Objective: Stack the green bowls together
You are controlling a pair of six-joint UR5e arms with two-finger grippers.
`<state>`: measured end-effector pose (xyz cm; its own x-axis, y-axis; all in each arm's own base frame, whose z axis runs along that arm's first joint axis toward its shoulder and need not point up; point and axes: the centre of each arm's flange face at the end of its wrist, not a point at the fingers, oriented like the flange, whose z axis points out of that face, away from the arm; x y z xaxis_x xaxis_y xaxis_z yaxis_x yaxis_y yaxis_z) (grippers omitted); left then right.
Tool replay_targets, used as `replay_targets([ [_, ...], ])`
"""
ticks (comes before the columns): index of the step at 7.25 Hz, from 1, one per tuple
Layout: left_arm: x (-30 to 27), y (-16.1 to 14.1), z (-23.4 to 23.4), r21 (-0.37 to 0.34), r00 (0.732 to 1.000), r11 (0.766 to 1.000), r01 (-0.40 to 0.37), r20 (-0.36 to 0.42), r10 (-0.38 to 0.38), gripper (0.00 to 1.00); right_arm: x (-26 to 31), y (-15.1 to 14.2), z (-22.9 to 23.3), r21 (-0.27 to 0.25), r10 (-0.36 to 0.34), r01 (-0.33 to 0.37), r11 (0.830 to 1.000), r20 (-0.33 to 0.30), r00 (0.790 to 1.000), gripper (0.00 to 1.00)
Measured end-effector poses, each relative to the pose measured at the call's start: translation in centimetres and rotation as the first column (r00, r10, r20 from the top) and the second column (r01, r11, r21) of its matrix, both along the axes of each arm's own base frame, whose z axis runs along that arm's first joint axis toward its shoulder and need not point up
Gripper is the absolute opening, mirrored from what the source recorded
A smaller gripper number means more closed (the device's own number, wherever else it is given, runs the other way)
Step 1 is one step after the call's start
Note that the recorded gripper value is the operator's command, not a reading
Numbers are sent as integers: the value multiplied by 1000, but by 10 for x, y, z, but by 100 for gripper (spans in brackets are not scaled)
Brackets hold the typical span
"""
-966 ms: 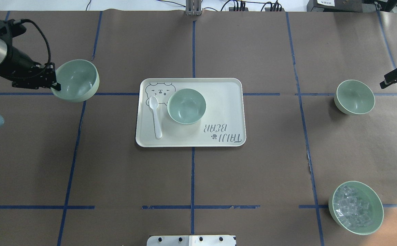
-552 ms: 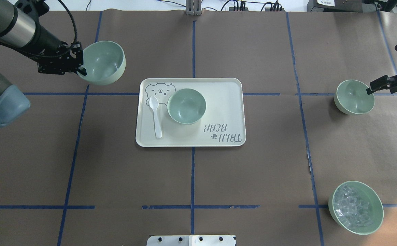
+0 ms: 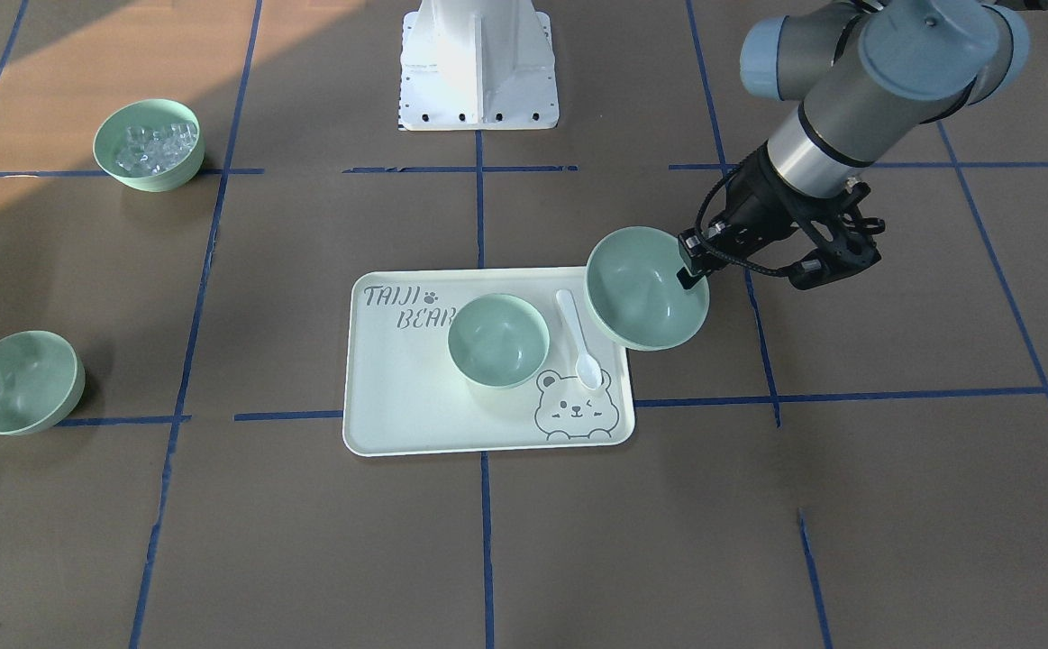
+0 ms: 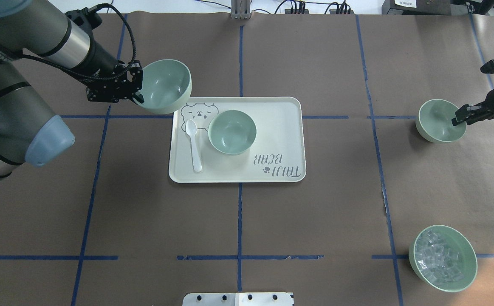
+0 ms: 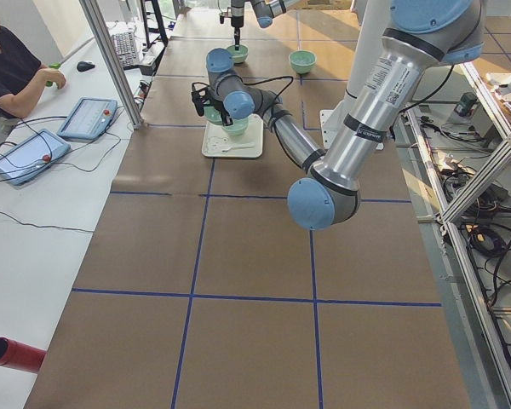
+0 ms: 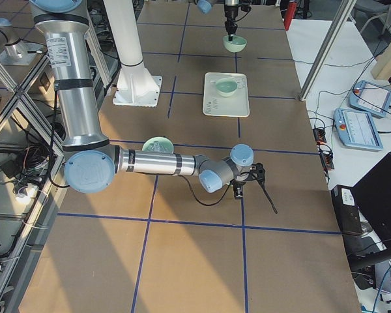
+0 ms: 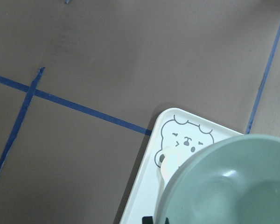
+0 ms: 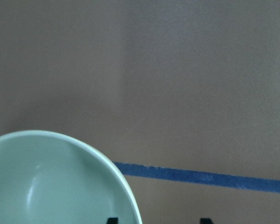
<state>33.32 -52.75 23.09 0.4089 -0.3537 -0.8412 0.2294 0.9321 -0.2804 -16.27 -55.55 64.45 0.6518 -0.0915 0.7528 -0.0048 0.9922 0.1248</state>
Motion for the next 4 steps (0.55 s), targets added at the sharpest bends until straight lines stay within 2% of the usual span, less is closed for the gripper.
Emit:
replay_targets([
  [2, 32, 5, -10, -26, 1000, 1000, -4, -4, 4, 0, -4, -4, -10, 16, -15, 14, 1000, 19, 1000, 0],
  [4, 81, 18, -19, -23, 1000, 1000, 10, -11, -10, 0, 3, -15, -29, 21, -17, 16, 1000, 68, 998, 0],
])
